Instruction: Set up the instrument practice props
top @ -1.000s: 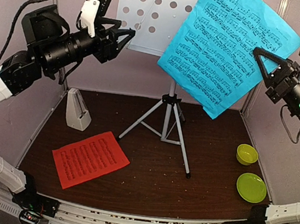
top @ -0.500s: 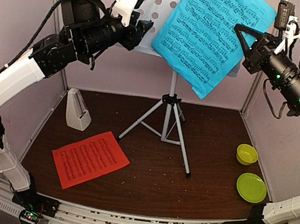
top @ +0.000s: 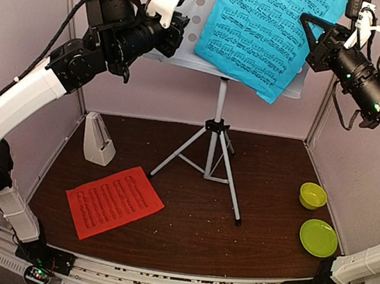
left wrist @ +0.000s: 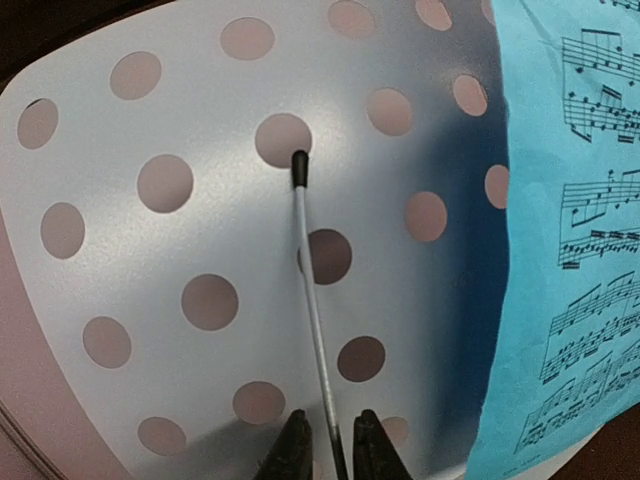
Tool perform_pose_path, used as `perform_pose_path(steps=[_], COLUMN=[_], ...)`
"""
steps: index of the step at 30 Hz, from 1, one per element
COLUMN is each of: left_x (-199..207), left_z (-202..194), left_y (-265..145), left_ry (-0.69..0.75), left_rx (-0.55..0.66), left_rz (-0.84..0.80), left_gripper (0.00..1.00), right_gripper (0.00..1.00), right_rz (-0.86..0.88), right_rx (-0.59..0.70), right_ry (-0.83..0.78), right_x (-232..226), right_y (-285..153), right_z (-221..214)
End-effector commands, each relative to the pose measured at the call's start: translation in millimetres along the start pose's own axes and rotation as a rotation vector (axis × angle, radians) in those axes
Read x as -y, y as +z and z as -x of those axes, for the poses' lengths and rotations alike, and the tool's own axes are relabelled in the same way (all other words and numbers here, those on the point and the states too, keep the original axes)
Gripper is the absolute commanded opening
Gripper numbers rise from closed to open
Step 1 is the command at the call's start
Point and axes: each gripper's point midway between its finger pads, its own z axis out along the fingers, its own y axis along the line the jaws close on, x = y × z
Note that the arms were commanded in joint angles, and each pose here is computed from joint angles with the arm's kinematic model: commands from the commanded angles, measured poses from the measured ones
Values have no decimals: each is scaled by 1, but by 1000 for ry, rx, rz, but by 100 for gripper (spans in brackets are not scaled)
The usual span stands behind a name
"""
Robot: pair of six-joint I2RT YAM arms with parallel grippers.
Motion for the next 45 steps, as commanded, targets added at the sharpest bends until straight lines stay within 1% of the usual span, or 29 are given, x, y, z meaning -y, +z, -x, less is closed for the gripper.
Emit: perform_pose_path(steps=[1, 4, 5, 16, 22, 37, 45], left_x=[-12, -13, -13, -19, -12, -6, 1], left_z=[13, 12, 12, 18, 23, 20, 20], left_y=[-5, -6, -7, -15, -21, -27, -29], left_ry=[-30, -30, -29, -49, -32, 6, 29], left_rx=[54, 65, 70, 160, 242, 301, 322], left_rz=[50, 57, 59, 100, 64, 55, 25], left_gripper=[12, 1, 0, 0, 0, 0, 0], right_gripper=[0, 0, 0, 0, 0, 0, 0], right_rz=[-55, -67, -73, -159, -172, -219, -163], right_rx=[18, 14, 14, 5, 10, 7, 27], right_ry=[-12, -19, -21, -34, -47, -86, -137], right_x=[11, 12, 13, 28, 28, 22, 6], right_y=[6, 10, 11, 16, 25, 59, 77], right_z=[5, 1, 1, -6, -6, -9, -10])
